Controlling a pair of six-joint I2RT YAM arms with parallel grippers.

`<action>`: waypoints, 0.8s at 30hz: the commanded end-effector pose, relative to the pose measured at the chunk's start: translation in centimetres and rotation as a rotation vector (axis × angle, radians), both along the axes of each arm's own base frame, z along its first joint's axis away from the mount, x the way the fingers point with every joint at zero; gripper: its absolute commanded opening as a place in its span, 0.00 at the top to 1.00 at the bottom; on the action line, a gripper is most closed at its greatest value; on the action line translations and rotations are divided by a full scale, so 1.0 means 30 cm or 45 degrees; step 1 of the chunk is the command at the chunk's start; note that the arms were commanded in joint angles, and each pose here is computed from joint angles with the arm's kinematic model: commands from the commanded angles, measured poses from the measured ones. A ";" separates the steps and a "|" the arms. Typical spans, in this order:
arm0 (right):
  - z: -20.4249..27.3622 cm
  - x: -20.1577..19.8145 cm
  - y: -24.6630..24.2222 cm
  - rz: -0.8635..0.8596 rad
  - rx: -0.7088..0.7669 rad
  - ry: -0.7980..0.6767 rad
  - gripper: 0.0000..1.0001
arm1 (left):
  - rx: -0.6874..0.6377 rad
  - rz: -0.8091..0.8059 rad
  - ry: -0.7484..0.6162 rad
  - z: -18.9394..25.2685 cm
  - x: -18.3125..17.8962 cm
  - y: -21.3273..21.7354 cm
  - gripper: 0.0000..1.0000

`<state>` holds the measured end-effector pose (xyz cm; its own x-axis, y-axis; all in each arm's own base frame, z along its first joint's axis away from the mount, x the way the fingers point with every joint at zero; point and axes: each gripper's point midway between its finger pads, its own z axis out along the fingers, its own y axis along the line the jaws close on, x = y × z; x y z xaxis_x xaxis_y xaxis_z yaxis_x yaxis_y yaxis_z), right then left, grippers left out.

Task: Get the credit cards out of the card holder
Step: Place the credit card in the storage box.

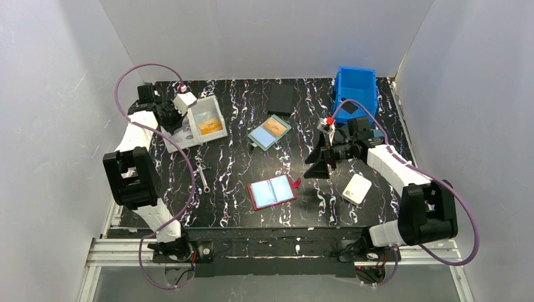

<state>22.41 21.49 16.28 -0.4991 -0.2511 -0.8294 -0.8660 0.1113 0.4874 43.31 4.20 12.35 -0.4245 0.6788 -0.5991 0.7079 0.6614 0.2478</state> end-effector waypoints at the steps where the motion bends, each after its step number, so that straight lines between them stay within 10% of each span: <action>1: 0.033 -0.019 0.001 0.026 0.055 -0.021 0.02 | -0.082 -0.071 0.002 0.012 0.012 -0.016 1.00; 24: 0.045 -0.030 0.005 0.048 0.092 -0.008 0.02 | -0.180 -0.078 0.132 -0.110 0.009 0.007 1.00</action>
